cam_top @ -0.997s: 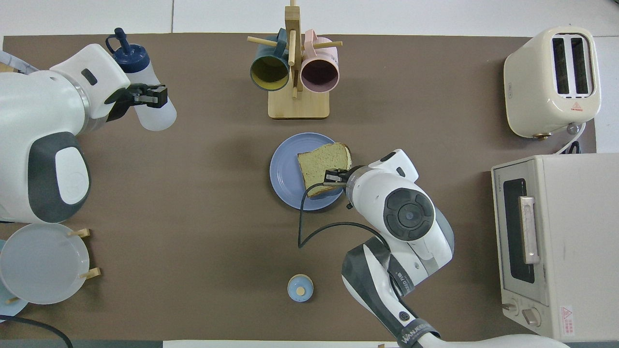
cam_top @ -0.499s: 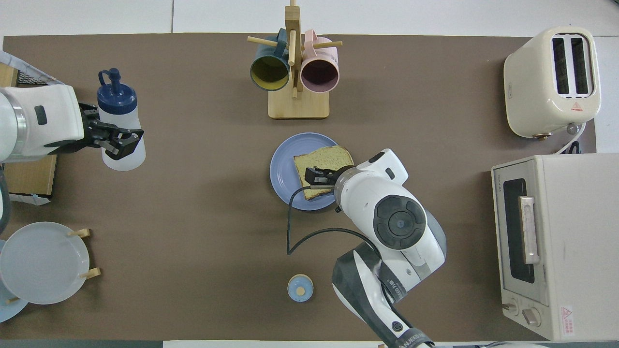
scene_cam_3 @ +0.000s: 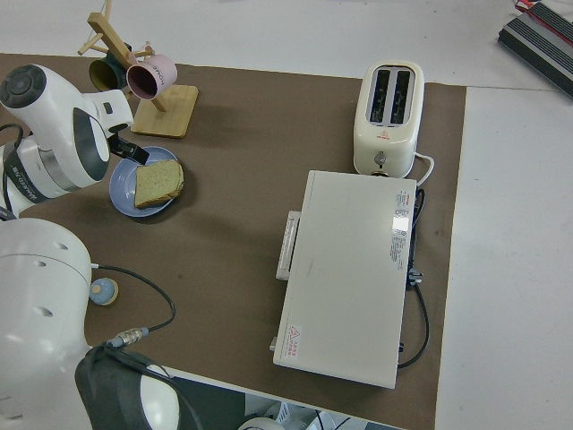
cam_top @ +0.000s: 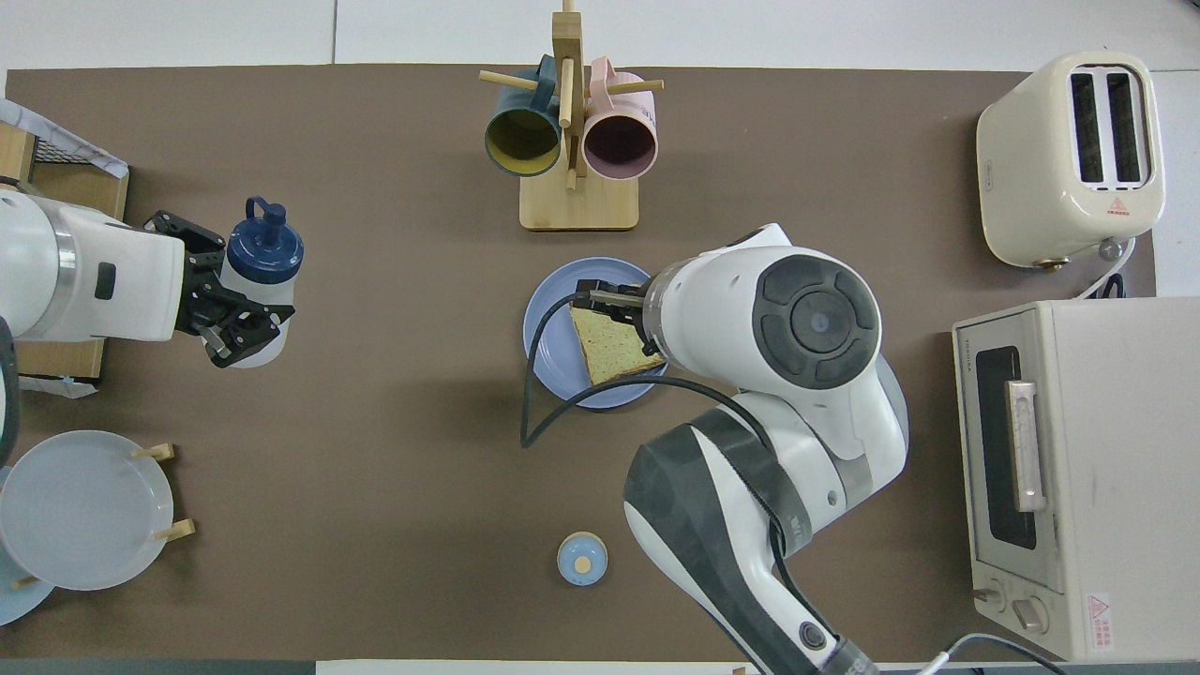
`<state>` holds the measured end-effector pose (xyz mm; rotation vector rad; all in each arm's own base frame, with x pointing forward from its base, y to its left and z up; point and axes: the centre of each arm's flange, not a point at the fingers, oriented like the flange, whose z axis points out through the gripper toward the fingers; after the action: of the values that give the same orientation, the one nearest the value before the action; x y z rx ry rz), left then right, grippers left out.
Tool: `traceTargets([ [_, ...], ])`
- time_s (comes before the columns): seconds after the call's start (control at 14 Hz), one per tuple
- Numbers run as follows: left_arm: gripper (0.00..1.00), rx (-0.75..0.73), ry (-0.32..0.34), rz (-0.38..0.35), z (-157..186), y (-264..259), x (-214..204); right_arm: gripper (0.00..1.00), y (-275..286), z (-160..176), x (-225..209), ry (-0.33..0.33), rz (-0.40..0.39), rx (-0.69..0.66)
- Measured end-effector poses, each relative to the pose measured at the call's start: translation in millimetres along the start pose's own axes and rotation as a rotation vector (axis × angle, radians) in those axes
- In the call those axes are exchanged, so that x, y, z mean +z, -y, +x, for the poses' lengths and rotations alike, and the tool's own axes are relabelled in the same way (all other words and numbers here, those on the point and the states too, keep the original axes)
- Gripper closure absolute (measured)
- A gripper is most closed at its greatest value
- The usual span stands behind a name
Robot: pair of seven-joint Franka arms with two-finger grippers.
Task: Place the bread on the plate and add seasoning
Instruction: 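Lift the bottle with the left gripper while the right gripper approaches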
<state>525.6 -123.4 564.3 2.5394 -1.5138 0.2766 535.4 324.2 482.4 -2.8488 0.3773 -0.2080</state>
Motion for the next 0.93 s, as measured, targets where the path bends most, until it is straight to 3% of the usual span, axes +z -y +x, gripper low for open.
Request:
traceTargets([
  [0.28,0.6,0.108,0.029,-0.045,12,-22,3,0.0,2,11,-18,0.086,0.032,0.038],
  [0.57,0.6,0.243,0.074,-0.056,31,-49,11,0.0,7,28,-71,0.186,0.118,0.072],
  [0.93,0.6,0.358,0.09,-0.071,37,-60,12,0.0,16,20,-140,0.175,0.236,0.065],
])
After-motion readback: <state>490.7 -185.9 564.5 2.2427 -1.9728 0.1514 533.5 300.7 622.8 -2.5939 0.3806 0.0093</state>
